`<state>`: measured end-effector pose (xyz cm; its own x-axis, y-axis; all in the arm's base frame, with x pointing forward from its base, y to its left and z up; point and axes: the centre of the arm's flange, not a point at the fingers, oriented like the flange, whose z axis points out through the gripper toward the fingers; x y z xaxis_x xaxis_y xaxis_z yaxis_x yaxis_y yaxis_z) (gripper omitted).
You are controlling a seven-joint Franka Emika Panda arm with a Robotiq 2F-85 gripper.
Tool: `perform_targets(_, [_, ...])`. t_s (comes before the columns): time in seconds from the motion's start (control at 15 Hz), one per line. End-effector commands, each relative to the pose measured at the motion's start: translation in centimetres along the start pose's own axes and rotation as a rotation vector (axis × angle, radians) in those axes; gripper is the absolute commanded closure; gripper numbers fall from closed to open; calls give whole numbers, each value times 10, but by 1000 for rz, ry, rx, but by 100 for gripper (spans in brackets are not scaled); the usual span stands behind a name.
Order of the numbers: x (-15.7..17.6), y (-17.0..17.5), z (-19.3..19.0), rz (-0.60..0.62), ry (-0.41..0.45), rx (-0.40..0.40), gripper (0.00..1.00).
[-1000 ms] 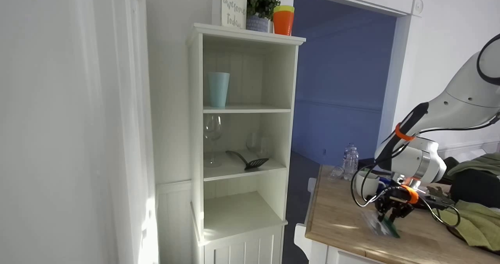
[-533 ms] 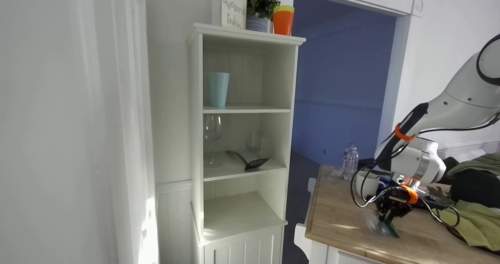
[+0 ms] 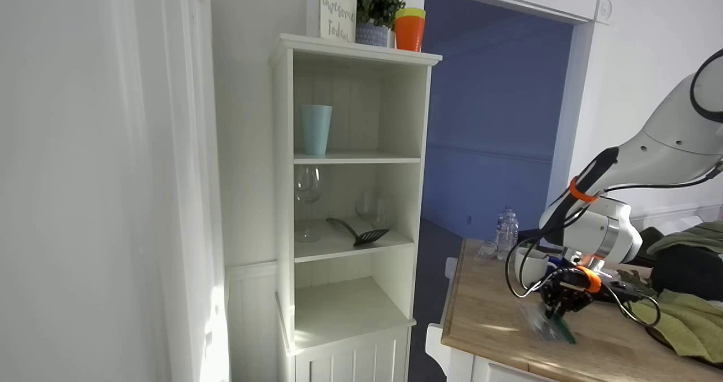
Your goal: Place the Ziploc bags individually on the table
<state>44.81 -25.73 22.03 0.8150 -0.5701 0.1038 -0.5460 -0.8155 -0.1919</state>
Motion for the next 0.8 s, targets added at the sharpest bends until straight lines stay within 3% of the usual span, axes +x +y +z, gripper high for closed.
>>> perform_targets(0.0, [2, -2, -6, 22, 11, 27, 92])
perform_targets(0.07, [3, -3, -7, 21, 13, 28, 91])
perform_targets(0.2, [3, -4, -8, 18, 14, 30, 99])
perform_targets(0.27, [2, -5, -9, 17, 15, 31, 96])
perform_targets(0.73, [5, -23, -40, -5, 37, 65, 97])
